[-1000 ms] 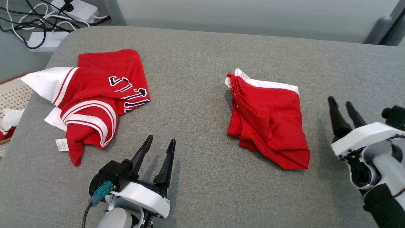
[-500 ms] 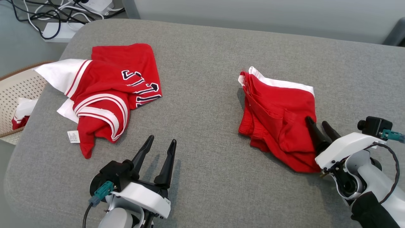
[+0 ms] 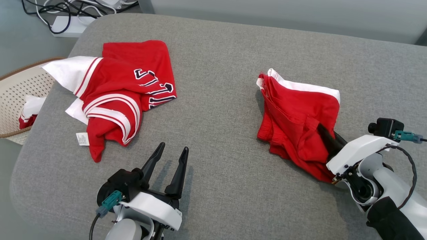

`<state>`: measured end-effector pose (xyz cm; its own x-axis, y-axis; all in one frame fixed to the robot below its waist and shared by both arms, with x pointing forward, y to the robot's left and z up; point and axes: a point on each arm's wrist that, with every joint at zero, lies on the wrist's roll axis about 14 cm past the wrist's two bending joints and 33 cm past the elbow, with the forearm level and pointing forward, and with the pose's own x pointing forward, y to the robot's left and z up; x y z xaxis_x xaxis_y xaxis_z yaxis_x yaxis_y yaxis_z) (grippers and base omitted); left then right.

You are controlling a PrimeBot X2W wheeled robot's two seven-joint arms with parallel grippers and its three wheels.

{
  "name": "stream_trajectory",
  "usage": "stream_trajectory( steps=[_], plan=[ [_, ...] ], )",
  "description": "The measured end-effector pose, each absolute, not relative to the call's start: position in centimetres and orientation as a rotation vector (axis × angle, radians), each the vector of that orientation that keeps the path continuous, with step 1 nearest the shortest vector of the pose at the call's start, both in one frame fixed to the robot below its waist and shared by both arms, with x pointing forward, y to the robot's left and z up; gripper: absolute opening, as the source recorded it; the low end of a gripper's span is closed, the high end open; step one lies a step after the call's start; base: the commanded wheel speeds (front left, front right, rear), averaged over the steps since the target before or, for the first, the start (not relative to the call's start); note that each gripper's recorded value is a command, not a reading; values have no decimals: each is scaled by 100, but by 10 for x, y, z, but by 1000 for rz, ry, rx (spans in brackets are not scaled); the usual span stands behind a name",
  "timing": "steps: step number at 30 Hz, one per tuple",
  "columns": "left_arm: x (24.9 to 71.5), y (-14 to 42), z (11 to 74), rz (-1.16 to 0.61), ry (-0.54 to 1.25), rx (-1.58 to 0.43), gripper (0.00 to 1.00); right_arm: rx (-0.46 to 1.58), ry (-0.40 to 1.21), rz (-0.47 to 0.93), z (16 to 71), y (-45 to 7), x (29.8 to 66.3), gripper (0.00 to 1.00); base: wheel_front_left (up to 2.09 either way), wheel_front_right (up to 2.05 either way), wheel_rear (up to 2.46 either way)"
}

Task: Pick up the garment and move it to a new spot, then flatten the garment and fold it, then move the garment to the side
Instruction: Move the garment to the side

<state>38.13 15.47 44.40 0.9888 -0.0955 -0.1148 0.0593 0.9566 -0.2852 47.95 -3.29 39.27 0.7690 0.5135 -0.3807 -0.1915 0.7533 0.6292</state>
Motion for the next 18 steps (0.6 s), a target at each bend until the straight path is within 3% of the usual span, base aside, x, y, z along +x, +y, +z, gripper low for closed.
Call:
stream_trajectory(
  steps=[1,2,18],
  plan=[
    [381,155,444,-77,129,-285,100,602,575,413,393,-31,480,4,0,0,0],
    [381,156,444,-76,129,-285,100,603,577,417,393,-30,481,0,0,0,0],
    [382,151,452,-92,105,-294,100,609,427,423,434,-43,498,0,0,0,0]
  ],
)
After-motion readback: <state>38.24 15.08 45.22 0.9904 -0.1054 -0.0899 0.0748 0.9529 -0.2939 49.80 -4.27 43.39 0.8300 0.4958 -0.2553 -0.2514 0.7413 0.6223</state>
